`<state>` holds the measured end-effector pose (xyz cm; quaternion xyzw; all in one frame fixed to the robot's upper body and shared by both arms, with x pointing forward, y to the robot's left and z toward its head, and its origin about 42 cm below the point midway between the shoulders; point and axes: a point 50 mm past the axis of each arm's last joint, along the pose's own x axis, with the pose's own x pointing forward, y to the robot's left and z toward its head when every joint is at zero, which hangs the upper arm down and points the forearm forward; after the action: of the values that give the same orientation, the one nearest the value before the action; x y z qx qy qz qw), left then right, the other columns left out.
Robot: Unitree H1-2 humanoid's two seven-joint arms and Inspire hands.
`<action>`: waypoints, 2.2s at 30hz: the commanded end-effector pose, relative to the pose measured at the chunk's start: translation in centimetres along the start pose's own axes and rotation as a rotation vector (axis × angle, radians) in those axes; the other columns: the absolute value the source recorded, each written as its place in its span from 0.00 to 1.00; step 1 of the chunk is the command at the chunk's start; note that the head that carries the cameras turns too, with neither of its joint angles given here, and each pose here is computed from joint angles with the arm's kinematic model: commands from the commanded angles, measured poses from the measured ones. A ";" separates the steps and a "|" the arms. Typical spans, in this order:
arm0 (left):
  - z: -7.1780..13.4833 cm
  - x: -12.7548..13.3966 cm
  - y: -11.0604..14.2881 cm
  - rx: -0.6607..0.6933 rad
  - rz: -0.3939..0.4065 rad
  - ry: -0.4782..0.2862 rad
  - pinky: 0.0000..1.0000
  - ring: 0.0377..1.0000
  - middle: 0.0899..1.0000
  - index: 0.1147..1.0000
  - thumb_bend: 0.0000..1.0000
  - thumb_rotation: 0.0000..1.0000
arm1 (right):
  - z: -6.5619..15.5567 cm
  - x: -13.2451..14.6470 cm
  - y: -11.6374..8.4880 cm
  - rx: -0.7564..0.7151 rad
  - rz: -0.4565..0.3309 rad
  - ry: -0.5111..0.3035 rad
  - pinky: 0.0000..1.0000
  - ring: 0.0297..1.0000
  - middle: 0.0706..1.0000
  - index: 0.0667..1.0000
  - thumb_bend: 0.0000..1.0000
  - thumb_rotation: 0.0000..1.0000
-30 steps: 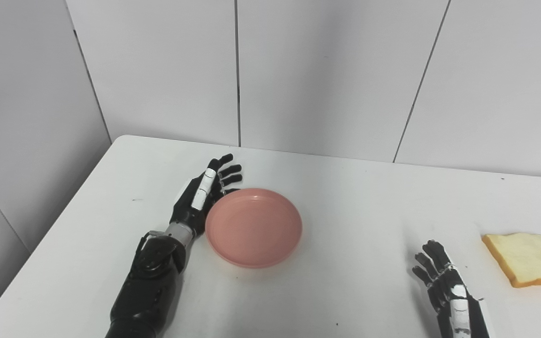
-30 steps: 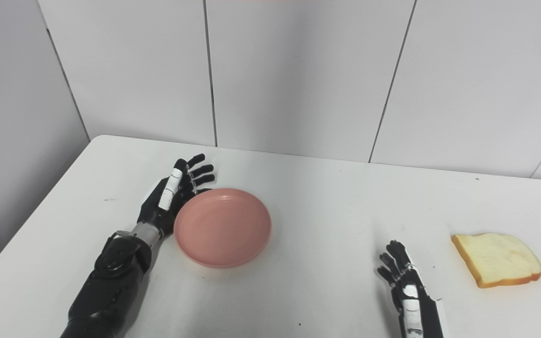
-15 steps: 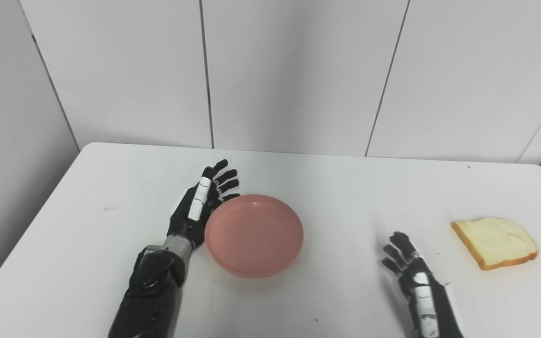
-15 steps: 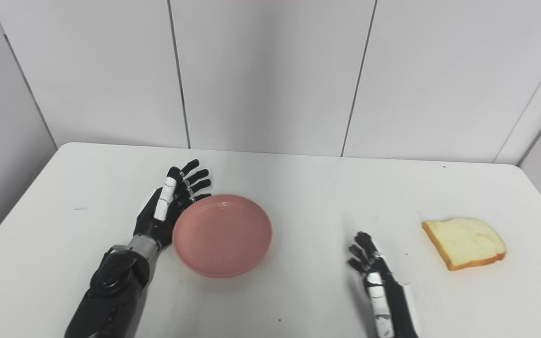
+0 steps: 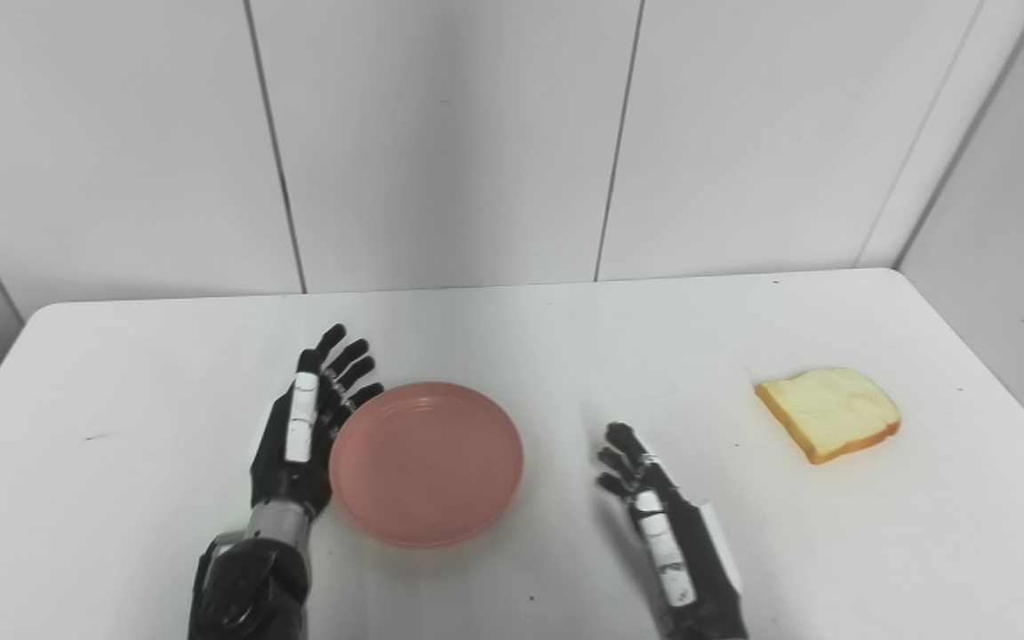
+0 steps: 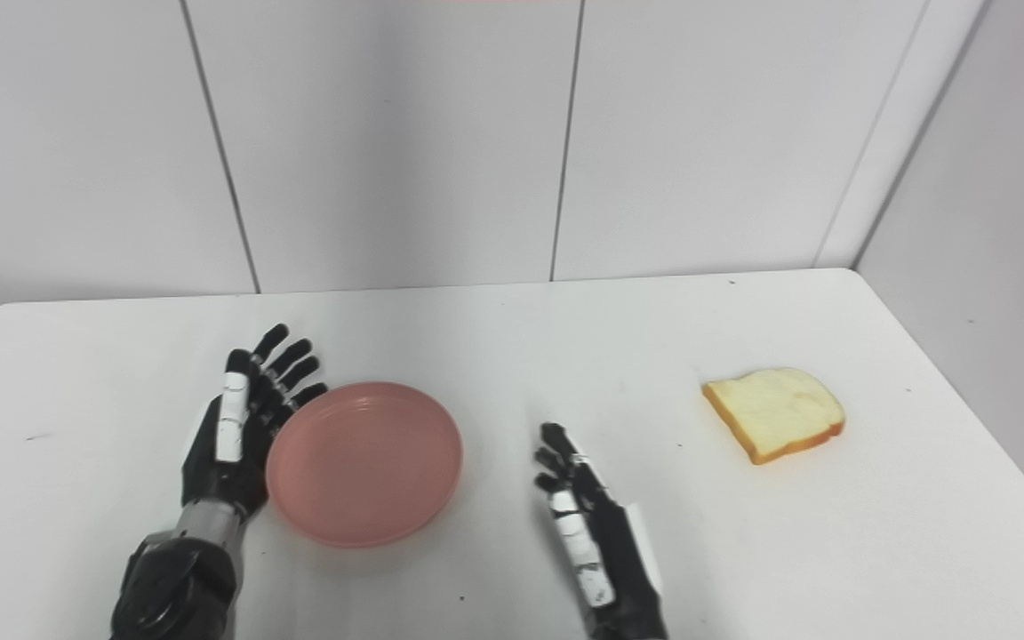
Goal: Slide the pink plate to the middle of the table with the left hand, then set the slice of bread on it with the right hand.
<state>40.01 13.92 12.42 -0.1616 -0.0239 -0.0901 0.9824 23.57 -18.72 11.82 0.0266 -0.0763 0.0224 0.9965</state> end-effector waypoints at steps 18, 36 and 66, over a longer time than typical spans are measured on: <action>0.0 -0.7 0.4 -0.060 0.028 0.062 0.80 0.88 0.86 0.88 0.87 0.89 | -1.9 -2.4 3.1 0.004 -0.054 0.068 0.89 0.90 0.92 0.90 0.82 1.00; 0.9 0.3 1.0 -0.004 0.008 0.045 0.81 0.88 0.87 0.87 0.86 0.88 | 10.0 2.0 -8.1 -0.561 -0.043 -0.360 0.82 0.84 0.84 0.91 0.76 1.00; -0.2 -0.3 -0.2 -0.014 0.026 0.070 0.77 0.84 0.84 0.84 0.89 0.84 | 22.5 13.0 -26.6 -1.687 0.237 -0.097 0.86 0.90 0.92 0.93 1.00 0.58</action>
<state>39.96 13.99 12.93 -0.1704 -0.0094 -0.0842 0.9817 33.79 -45.50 31.51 -0.7063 -0.0874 0.0712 0.6989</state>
